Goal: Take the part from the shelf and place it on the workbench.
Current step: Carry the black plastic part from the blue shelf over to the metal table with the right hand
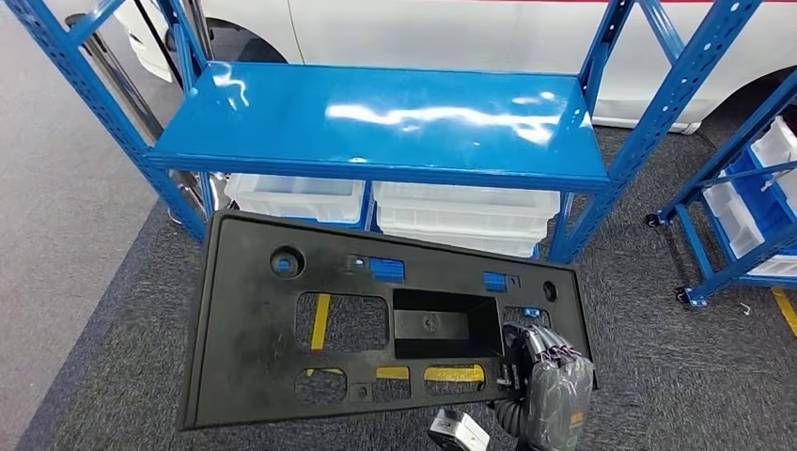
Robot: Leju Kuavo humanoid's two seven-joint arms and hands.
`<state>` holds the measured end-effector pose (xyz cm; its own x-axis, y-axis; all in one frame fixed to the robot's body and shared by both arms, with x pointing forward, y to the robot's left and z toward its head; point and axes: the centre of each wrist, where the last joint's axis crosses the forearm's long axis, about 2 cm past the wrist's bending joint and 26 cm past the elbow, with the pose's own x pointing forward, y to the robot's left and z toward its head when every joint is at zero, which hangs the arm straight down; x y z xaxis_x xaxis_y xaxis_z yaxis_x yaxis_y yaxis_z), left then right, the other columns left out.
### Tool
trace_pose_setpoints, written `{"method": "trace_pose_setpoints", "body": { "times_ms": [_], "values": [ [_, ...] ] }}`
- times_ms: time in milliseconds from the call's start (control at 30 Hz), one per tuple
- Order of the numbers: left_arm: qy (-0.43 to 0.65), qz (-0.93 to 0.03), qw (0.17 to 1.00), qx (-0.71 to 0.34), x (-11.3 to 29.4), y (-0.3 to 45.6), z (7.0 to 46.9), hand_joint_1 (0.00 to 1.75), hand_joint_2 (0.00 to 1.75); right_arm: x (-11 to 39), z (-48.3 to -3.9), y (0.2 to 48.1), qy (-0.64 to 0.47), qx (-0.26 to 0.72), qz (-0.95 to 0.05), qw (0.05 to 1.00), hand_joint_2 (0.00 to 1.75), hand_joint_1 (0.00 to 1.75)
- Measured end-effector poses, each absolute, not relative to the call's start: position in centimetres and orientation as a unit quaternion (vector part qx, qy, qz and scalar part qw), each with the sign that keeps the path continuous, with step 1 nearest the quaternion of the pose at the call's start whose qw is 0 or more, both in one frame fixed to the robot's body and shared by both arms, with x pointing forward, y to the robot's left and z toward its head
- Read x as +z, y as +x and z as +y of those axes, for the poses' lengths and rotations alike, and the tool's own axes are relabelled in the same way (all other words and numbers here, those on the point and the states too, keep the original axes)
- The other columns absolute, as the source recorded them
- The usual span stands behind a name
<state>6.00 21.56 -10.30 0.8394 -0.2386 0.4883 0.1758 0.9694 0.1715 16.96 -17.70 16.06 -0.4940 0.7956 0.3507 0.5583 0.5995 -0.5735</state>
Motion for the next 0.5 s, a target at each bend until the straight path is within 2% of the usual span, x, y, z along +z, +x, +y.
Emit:
{"method": "trace_pose_setpoints", "body": {
  "times_ms": [500],
  "values": [
    [0.06, -0.265, 0.957, -0.105, -10.29, 5.96, 21.44, 0.0, 1.75, 15.43, -17.81, 16.77, -0.397, 0.197, -0.839, 0.316, 1.75, 1.75]
  ]
}}
